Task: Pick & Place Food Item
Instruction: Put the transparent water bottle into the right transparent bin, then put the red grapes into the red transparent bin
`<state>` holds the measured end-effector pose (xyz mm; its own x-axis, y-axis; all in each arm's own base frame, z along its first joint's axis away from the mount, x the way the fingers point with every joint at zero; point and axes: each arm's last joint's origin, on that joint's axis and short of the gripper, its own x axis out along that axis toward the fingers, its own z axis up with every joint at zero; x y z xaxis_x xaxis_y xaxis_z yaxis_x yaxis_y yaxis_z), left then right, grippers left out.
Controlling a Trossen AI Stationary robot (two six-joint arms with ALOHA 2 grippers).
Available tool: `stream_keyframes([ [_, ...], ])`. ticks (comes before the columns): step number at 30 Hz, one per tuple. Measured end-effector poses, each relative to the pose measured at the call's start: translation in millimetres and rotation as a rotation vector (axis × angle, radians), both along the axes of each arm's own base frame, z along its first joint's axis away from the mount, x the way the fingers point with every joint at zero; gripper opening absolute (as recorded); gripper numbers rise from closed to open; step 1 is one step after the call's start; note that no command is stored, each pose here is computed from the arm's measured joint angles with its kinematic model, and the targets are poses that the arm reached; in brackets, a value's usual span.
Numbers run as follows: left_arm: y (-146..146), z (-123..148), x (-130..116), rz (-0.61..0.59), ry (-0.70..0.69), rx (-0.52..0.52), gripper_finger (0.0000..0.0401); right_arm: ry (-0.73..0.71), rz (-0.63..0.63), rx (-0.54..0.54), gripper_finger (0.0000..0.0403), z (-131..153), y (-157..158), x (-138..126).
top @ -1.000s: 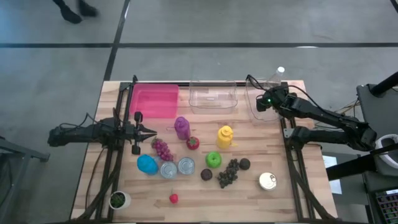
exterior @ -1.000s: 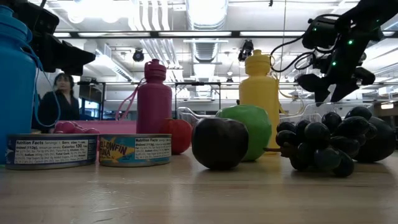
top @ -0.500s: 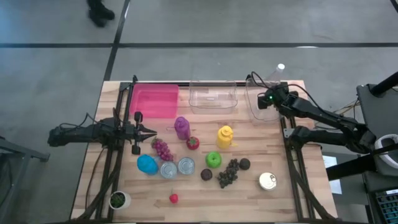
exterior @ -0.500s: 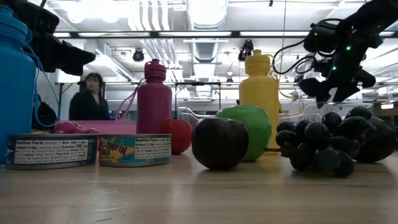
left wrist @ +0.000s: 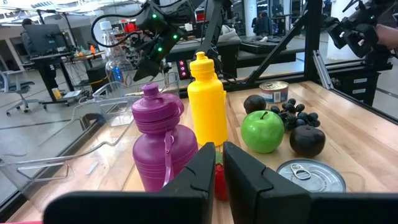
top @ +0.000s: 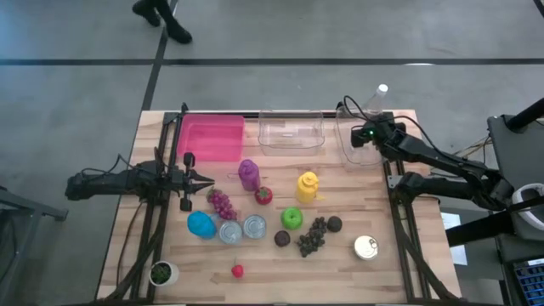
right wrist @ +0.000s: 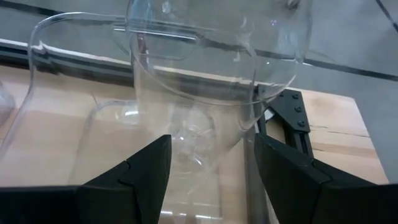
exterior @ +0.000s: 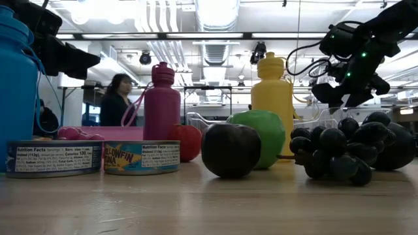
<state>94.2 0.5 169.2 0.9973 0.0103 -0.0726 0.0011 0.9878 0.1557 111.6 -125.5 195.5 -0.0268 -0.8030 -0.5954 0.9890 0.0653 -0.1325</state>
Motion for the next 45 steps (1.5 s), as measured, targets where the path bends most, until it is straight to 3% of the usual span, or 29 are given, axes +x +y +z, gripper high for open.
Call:
stream_keyframes([
  [14, 0, 0, 0, 0.0, 0.0, 0.0, 0.0035, -0.079, 0.057, 0.017, 0.0224, 6, 4, -3],
  [24, 0, 0, 0, 0.0, 0.0, 0.0, 0.0035, -0.11, 0.066, -0.001, 0.0224, 19, 21, -20],
  [38, 0, 0, 0, 0.0, 0.0, 0.0, 0.0035, -0.34, 0.282, 0.006, 0.0224, 35, 41, -27],
  [45, 0, 0, 0, 0.0, 0.0, 0.0, 0.0035, -0.352, 0.386, 0.019, 0.0224, 37, 48, -21],
])
